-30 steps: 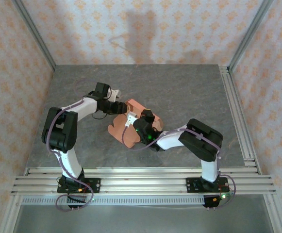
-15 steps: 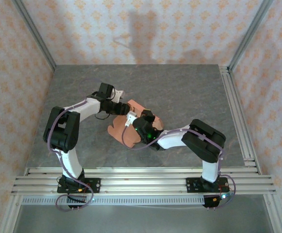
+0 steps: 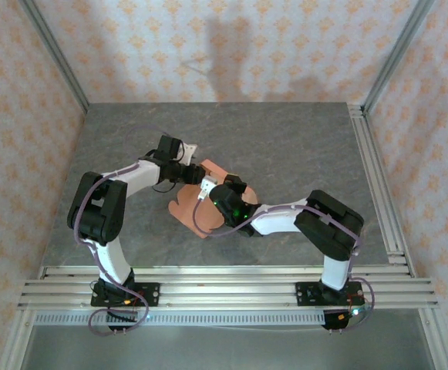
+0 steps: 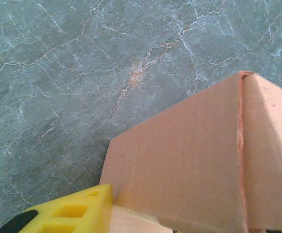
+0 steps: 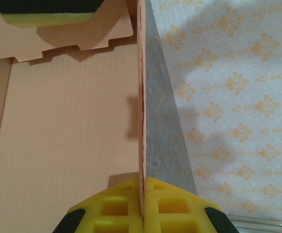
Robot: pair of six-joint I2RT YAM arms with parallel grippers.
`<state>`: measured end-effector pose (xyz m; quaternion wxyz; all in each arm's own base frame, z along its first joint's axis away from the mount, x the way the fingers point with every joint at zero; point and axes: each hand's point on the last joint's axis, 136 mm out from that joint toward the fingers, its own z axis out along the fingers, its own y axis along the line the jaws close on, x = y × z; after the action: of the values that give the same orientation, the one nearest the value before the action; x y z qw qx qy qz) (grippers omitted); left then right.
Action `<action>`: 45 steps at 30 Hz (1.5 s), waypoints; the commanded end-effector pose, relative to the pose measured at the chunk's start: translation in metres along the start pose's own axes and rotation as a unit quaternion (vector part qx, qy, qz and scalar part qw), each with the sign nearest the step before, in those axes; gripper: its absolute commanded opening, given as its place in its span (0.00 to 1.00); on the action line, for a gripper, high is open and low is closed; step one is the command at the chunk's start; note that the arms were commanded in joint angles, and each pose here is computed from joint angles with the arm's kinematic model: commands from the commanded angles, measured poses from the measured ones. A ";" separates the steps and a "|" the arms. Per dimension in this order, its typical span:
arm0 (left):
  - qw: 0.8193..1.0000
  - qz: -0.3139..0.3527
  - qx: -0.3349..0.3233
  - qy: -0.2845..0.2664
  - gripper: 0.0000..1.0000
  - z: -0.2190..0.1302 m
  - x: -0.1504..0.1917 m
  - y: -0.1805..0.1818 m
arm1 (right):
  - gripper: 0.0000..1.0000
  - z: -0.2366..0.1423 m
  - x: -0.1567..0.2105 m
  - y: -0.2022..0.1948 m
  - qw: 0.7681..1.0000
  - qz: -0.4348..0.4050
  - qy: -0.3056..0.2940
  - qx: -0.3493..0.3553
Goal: Fold the paper box
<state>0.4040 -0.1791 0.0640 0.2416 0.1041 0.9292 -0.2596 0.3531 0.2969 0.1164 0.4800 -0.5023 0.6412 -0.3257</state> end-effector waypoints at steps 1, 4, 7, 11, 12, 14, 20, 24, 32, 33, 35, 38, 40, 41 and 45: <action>0.999 0.033 -0.010 -0.032 0.29 -0.006 -0.017 -0.008 | 0.00 -0.004 -0.006 0.007 1.000 -0.001 -0.009 -0.024; 0.999 0.041 -0.014 -0.027 0.26 -0.003 -0.014 -0.012 | 0.00 -0.004 -0.007 0.006 1.000 0.000 -0.009 -0.023; 0.999 0.044 -0.020 -0.025 0.18 -0.002 -0.011 -0.013 | 0.00 -0.003 -0.007 0.006 1.000 0.001 -0.007 -0.021; 0.998 0.048 -0.026 -0.026 0.12 -0.003 -0.009 -0.012 | 0.00 -0.003 -0.008 0.004 1.000 0.009 -0.007 -0.018; 0.998 0.049 -0.031 -0.028 0.09 -0.004 -0.009 -0.011 | 0.00 -0.003 -0.008 0.004 1.000 0.011 -0.007 -0.018; 0.997 0.053 -0.042 -0.033 0.08 -0.006 -0.010 -0.009 | 0.03 -0.003 -0.009 0.001 1.000 0.018 -0.009 -0.016; 0.995 0.066 -0.066 -0.041 0.06 -0.010 -0.011 -0.002 | 0.48 -0.011 -0.014 -0.009 0.997 0.072 -0.021 -0.024; 0.994 0.060 -0.070 -0.051 0.05 -0.010 -0.016 0.000 | 0.73 -0.024 -0.015 -0.015 0.989 0.136 -0.032 -0.056; 0.993 0.062 -0.065 -0.071 0.05 -0.010 -0.023 -0.003 | 0.96 -0.075 -0.017 -0.039 0.919 0.347 -0.086 -0.165; 0.993 0.065 -0.068 -0.072 0.05 -0.011 -0.023 -0.003 | 0.96 -0.080 -0.016 -0.045 0.907 0.373 -0.091 -0.173; 0.991 0.074 -0.074 -0.079 0.05 -0.013 -0.025 -0.004 | 0.96 -0.089 -0.014 -0.061 0.875 0.433 -0.105 -0.190; 0.989 0.088 -0.089 -0.082 0.05 -0.017 -0.025 -0.006 | 0.96 -0.086 -0.004 -0.086 0.829 0.514 -0.105 -0.197; 0.986 0.099 -0.099 -0.087 0.05 -0.019 -0.023 -0.009 | 0.96 -0.081 -0.001 -0.099 0.802 0.553 -0.101 -0.201; 0.985 0.105 -0.106 -0.090 0.05 -0.020 -0.022 -0.009 | 0.96 -0.075 0.001 -0.106 0.787 0.574 -0.096 -0.204; 0.980 0.121 -0.129 -0.091 0.05 -0.021 -0.015 -0.009 | 0.94 -0.050 0.004 -0.126 0.713 0.656 -0.060 -0.240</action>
<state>0.4021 -0.1827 0.0809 0.3345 0.1528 0.9178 -0.1498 0.3403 0.2441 0.2373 0.5289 -0.1374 0.8192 0.1743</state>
